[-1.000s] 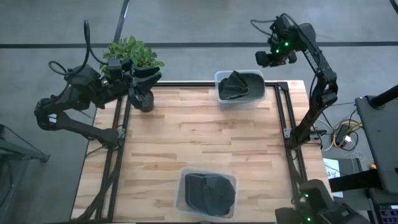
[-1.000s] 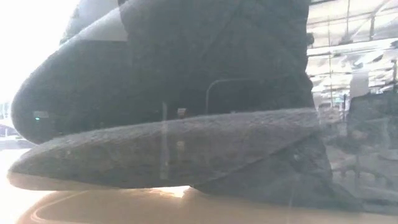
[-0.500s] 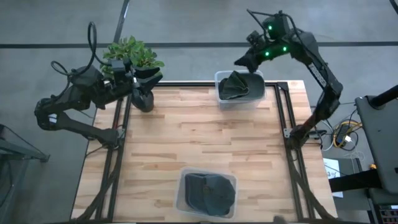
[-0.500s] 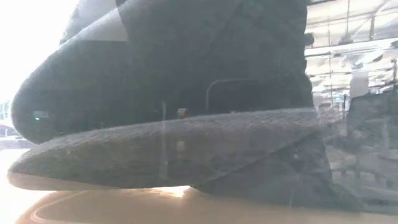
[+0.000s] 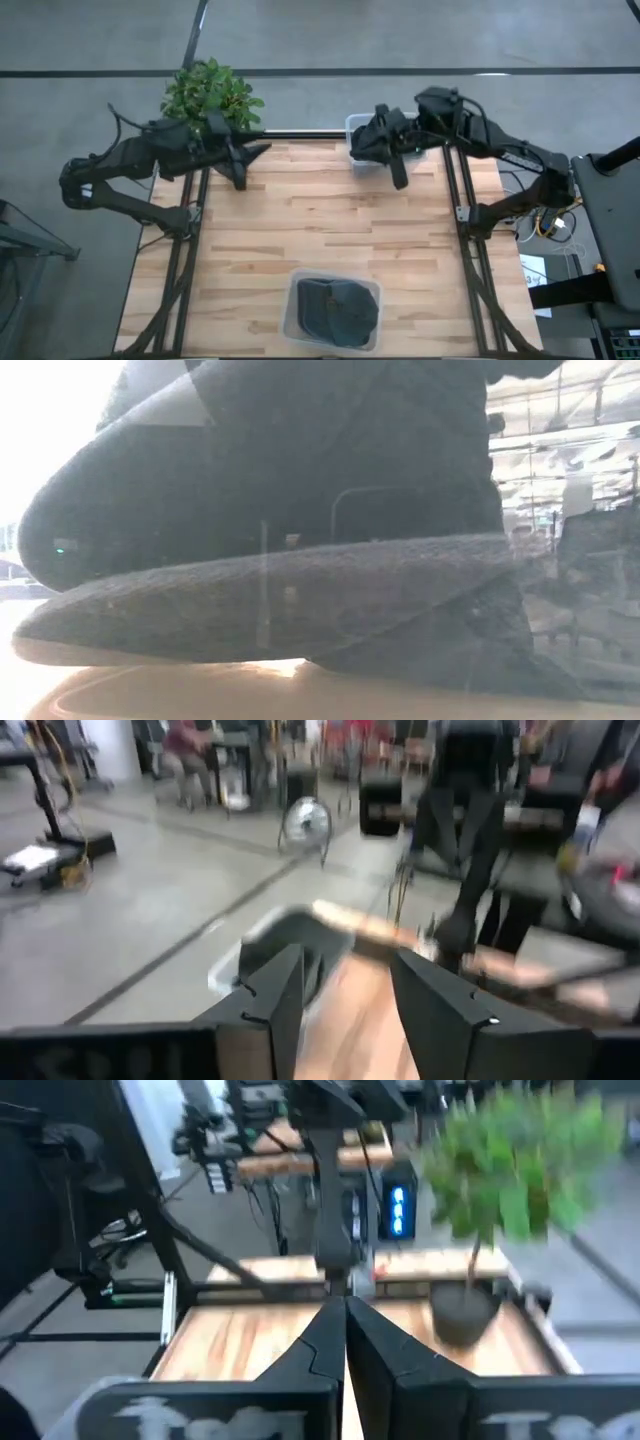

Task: Pick & Place hat
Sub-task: Return to Home Position

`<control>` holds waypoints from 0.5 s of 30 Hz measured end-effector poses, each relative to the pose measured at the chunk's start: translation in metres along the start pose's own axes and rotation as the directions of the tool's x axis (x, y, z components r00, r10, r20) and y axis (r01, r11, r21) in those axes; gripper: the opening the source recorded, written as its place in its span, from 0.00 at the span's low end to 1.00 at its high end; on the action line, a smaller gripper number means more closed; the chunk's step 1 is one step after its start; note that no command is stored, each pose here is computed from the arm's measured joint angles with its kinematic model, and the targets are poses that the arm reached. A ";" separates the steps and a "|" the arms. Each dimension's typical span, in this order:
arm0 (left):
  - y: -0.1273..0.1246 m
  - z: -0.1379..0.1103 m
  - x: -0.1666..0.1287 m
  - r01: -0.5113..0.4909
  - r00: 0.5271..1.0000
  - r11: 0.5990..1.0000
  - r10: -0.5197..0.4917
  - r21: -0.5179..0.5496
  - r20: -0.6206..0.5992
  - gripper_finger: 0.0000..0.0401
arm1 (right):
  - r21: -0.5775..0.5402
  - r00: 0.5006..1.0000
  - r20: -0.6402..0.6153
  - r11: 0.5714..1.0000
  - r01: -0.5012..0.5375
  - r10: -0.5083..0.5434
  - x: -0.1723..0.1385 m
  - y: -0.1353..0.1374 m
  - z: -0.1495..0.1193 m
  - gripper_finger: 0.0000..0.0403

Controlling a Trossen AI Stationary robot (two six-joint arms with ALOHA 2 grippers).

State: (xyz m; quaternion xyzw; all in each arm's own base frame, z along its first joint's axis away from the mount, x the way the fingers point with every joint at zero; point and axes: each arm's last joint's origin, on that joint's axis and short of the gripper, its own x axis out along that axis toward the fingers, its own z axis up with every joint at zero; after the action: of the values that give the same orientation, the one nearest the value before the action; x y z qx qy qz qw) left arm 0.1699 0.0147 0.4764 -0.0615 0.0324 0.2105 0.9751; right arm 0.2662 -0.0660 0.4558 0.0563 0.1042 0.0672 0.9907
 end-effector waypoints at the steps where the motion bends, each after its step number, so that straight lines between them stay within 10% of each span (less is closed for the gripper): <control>1: 0.000 -0.006 0.002 0.006 1.000 1.000 -0.006 0.011 -0.030 0.35 | 0.029 1.000 -0.020 1.000 0.001 -0.001 0.000 0.002 -0.008 0.02; 8: -0.002 -0.052 0.016 0.052 0.991 0.997 -0.058 -0.052 -0.122 0.04 | 0.028 0.997 0.029 0.996 -0.079 0.078 0.003 0.020 -0.067 0.02; 15: 0.009 -0.109 0.007 0.069 0.991 0.991 -0.082 -0.114 -0.108 0.00 | 0.051 0.989 0.099 0.992 -0.115 0.110 -0.011 0.028 -0.128 0.02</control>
State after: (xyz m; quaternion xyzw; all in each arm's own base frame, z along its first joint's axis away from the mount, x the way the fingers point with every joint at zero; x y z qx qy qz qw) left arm 0.1682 0.0116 0.3674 -0.1280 0.0733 0.1712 0.9741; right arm 0.2248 -0.0273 0.3367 0.0935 0.0551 0.1173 0.9872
